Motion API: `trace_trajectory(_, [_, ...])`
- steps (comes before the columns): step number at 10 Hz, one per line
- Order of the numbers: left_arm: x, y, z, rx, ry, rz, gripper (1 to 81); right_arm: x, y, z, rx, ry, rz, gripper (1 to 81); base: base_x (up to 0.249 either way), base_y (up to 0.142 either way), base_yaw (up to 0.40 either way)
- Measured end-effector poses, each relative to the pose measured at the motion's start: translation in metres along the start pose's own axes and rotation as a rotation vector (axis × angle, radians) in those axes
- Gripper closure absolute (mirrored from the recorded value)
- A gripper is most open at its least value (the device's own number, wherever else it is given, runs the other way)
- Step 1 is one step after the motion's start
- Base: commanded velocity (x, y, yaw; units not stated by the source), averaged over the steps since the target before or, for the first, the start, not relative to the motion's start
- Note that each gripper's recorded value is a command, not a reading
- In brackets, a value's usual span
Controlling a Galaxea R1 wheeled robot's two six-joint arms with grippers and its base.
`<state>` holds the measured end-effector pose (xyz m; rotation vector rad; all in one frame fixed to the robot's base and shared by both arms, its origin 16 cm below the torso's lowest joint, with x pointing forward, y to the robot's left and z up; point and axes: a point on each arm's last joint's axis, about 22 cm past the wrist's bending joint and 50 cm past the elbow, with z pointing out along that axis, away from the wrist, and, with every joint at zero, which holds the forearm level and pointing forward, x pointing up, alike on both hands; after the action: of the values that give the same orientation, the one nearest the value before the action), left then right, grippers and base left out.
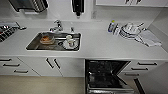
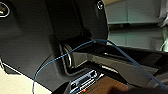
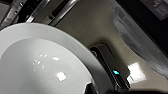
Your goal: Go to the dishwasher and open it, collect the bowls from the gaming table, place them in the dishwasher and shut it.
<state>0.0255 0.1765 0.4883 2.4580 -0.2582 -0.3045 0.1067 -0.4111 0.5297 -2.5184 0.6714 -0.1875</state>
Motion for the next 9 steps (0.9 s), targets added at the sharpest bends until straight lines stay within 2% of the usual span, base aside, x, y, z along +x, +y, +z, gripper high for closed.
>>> trace_trajectory(2, [-0.039, -0.006, 0.017, 0.026, -0.021, -0.014, 1.0, 0.043, -0.041, 0.009, 0.081, 0.016, 0.006, 81.1, 0.000, 0.000, 0.000])
trace_trajectory(3, [-0.054, -0.019, 0.018, 0.056, -0.021, -0.026, 1.0, 0.058, -0.054, 0.013, 0.101, 0.015, -0.001, 81.1, 0.000, 0.000, 0.000])
trace_trajectory(4, [-0.061, -0.035, 0.017, 0.090, -0.009, -0.026, 1.0, 0.065, -0.060, 0.020, 0.085, -0.002, -0.023, 81.1, 0.000, 0.000, 0.000])
trace_trajectory(5, [-0.066, -0.045, 0.018, 0.114, 0.005, -0.027, 1.0, 0.066, -0.062, 0.029, 0.048, -0.027, -0.036, 81.1, 0.000, 0.000, 0.000])
trace_trajectory(6, [-0.075, -0.038, 0.026, 0.109, 0.011, -0.032, 1.0, 0.067, -0.071, 0.039, 0.031, -0.047, -0.046, 81.1, 0.000, 0.000, 0.000])
trace_trajectory(7, [-0.085, -0.014, 0.039, 0.075, 0.015, -0.041, 1.0, 0.070, -0.086, 0.048, 0.035, -0.059, -0.054, 81.1, 0.000, 0.000, 0.000])
trace_trajectory(8, [-0.094, 0.000, 0.045, 0.053, 0.008, -0.049, 1.0, 0.075, -0.104, 0.057, 0.043, -0.067, -0.071, 81.1, 0.000, 0.000, 0.000])
trace_trajectory(9, [-0.096, -0.005, 0.041, 0.060, 0.017, -0.052, 1.0, 0.084, -0.121, 0.063, 0.043, -0.073, -0.085, 81.1, 0.000, 0.000, 0.000])
